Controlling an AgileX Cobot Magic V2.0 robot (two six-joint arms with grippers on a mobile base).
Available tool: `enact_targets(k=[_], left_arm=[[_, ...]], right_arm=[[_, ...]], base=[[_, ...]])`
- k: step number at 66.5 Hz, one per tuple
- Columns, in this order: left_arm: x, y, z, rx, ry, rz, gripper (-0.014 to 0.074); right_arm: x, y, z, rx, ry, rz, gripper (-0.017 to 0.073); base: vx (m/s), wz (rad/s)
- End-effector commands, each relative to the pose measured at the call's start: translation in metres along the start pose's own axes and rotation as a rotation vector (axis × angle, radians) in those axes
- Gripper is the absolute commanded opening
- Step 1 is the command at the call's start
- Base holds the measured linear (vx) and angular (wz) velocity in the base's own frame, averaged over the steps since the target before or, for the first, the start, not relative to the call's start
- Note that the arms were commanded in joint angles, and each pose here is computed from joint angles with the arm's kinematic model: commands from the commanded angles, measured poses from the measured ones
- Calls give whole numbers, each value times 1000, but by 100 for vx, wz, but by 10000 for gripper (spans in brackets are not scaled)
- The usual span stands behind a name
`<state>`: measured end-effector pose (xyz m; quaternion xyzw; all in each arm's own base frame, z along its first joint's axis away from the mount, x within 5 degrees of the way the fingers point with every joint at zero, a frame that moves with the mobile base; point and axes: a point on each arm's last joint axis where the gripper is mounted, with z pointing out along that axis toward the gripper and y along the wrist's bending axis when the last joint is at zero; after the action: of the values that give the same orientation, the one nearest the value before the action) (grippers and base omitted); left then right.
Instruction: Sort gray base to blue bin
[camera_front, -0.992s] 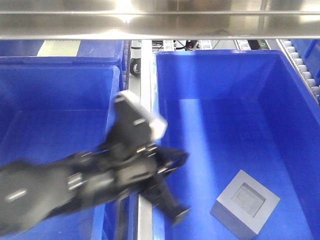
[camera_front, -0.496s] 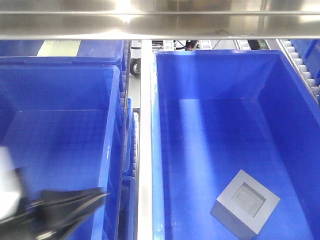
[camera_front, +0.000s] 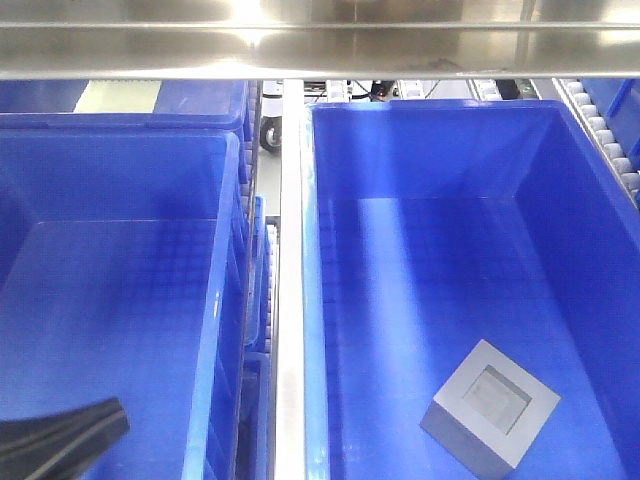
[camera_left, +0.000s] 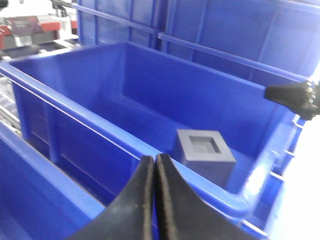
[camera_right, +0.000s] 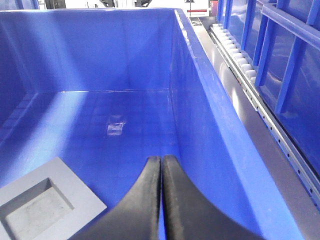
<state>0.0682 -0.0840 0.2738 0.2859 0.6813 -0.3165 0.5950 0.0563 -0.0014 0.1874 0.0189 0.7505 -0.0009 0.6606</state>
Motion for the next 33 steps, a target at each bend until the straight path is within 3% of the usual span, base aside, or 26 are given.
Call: enact_targets(k=[1, 33], left_arm=[[-9, 0, 0, -10, -33, -12, -6], [-9, 0, 0, -10, -33, -12, -6]], right_arm=[[-2, 0, 2, 4, -22, -16, -5], [-2, 0, 2, 4, -22, -16, -5]], base=[[0, 0], [0, 0]])
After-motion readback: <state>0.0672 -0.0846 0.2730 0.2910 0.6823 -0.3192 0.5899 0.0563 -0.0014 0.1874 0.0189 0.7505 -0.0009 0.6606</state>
